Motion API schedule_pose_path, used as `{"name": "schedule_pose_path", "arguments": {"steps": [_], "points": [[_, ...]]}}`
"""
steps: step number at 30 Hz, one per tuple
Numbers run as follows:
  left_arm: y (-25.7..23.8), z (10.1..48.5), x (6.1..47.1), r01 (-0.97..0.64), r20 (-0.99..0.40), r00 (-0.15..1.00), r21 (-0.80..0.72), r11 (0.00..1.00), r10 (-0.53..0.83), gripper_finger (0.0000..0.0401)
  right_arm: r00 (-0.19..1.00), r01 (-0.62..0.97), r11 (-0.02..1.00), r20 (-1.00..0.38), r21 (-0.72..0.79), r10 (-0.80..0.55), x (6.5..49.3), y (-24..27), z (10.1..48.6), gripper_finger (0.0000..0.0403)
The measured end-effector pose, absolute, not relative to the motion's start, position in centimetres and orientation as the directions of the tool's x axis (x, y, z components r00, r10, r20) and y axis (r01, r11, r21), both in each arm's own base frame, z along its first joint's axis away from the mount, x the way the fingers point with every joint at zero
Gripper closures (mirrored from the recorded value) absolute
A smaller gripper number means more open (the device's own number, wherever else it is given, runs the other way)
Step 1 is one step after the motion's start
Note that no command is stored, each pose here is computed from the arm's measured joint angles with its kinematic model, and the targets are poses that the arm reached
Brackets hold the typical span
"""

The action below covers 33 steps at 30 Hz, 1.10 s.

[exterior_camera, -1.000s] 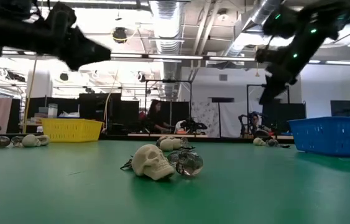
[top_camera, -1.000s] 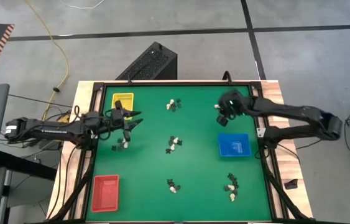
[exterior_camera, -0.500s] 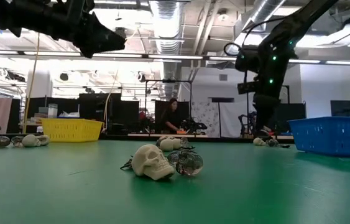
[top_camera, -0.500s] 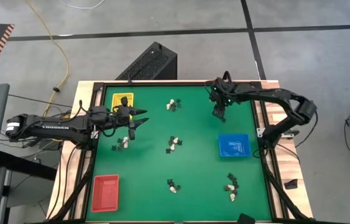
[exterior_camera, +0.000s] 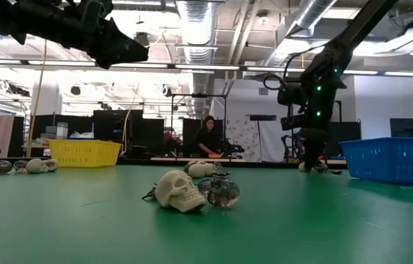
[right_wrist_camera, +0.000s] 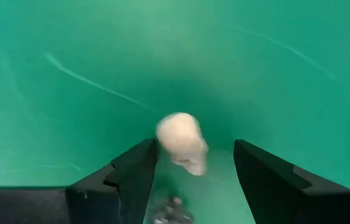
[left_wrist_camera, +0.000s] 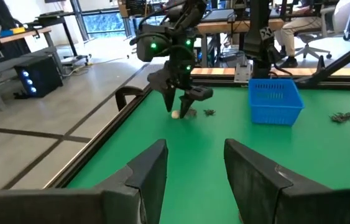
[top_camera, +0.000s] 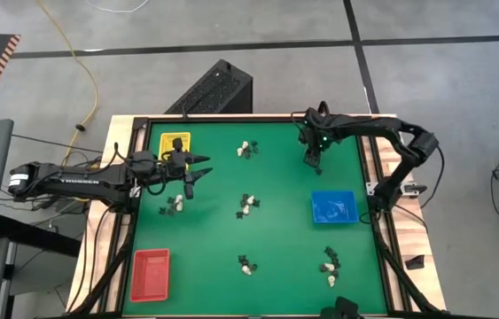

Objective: Sort Halloween decoration
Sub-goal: Put the white skull toy into the yellow bin

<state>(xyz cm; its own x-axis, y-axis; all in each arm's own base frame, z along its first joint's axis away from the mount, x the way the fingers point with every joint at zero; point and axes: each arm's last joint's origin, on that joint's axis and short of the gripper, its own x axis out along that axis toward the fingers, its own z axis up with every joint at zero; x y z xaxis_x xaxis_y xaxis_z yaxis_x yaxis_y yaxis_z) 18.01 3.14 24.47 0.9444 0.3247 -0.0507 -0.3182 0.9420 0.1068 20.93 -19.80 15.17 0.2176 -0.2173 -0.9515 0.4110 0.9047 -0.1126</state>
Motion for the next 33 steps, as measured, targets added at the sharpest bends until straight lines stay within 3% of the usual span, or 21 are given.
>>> {"name": "schedule_pose_path", "arguments": {"steps": [7, 18, 22, 27, 33], "points": [[3.2, 24.4, 18.0, -0.325, -0.063, 0.941, 0.11, 0.939, 0.333, 0.025, 0.224, 0.385, 0.917, -0.954, -0.102, -0.2, 21.3, -19.9, 14.5, 0.0169], [3.2, 24.4, 18.0, -0.326, -0.064, 0.94, 0.11, 0.939, 0.334, 0.025, 0.333, 0.361, 0.931, -0.925, -0.054, -0.183, 21.4, -19.4, 16.3, 0.0314], [3.2, 24.4, 18.0, -0.326, -0.064, 0.94, 0.11, 0.939, 0.334, 0.025, 0.407, 0.362, 0.932, -0.899, -0.006, -0.163, 22.1, -18.4, 17.3, 0.0314], [3.2, 24.3, 18.0, -0.34, -0.072, 0.933, 0.142, 0.93, 0.352, 0.025, 0.596, 0.338, 0.938, -0.789, 0.079, -0.148, 25.5, -16.4, 18.5, 0.0285], [3.8, 24.2, 17.3, -0.541, -0.088, 0.823, 0.181, 0.821, 0.562, 0.025, 0.852, 0.217, 0.972, -0.503, 0.092, -0.143, 32.0, -12.1, 19.4, 0.0289]]}}
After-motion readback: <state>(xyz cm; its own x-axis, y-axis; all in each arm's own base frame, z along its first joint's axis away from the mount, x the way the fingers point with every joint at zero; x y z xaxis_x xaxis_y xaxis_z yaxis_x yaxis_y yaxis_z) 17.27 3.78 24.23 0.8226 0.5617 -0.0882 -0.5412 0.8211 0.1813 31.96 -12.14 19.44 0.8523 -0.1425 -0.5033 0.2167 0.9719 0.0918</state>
